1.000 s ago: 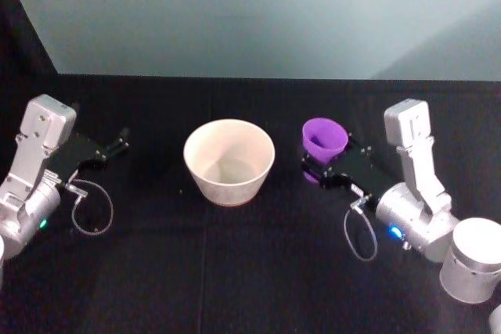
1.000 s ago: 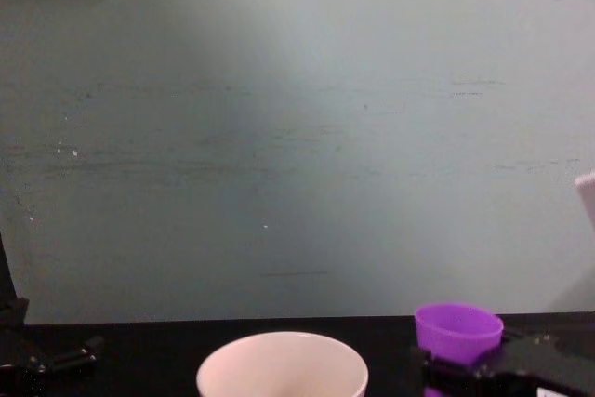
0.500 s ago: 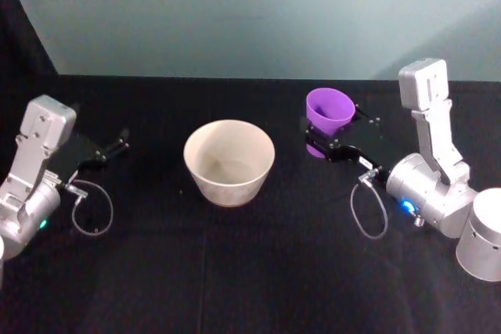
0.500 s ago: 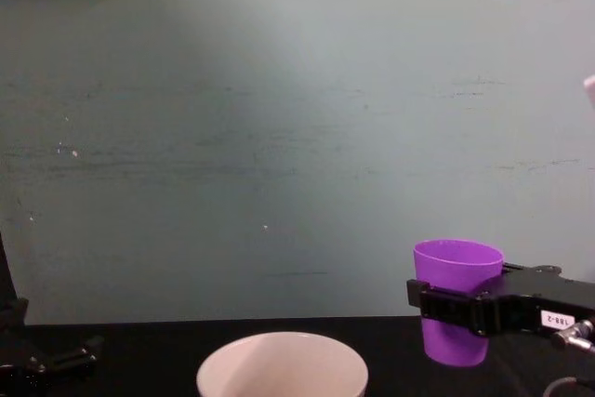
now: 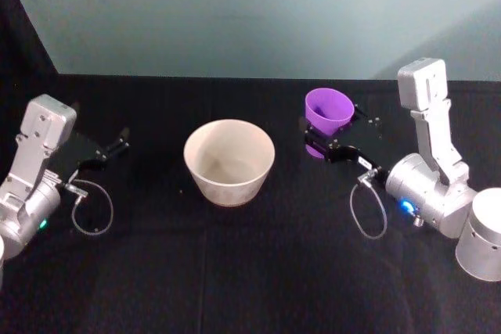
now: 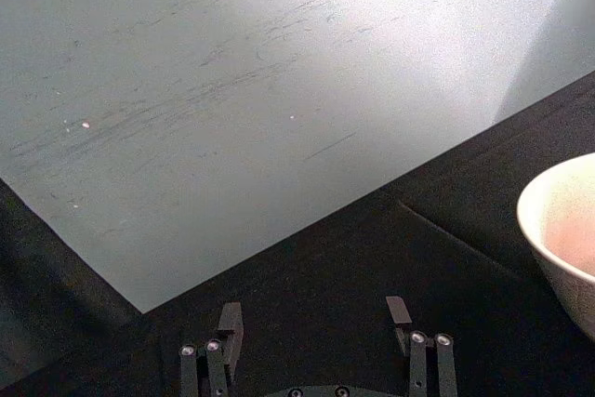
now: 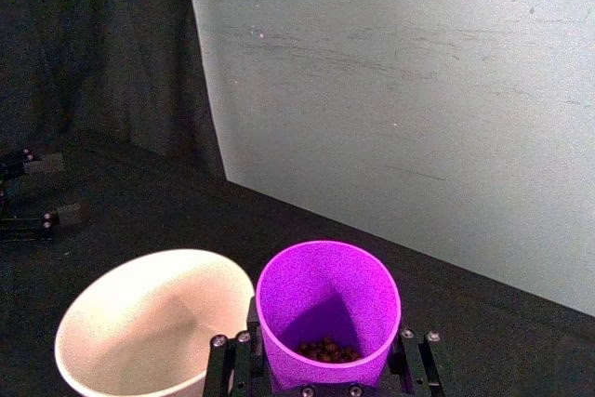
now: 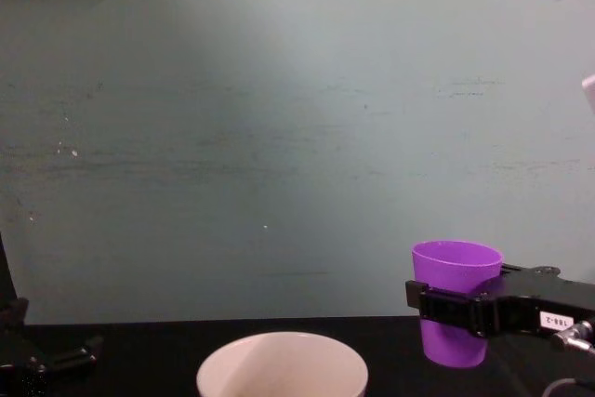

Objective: Pick up the cup and pour the mung beans from the cup into the bowl.

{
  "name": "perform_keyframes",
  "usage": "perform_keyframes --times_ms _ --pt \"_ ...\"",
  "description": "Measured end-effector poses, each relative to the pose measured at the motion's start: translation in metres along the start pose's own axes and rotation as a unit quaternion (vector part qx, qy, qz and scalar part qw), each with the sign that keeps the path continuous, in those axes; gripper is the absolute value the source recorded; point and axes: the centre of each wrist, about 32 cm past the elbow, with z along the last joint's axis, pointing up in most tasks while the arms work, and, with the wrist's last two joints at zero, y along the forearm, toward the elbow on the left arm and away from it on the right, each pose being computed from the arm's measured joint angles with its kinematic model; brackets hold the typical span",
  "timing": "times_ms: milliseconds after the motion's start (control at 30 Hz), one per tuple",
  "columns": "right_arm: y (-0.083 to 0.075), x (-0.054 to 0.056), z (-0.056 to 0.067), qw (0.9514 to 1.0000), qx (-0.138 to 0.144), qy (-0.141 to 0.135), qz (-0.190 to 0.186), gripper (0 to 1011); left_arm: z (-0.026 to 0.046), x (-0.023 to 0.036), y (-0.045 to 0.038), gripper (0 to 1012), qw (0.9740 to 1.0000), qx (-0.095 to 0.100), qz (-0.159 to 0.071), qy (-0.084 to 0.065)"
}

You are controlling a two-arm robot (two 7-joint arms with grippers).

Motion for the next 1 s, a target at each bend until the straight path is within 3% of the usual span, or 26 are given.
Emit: perform_keyframes --times_ms 1000 --pt "0.0001 0.0000 -0.0001 1.0000 0.000 0.000 0.000 718 0.0000 0.0000 0.0000 1000 1.0000 0.000 0.000 0.000"
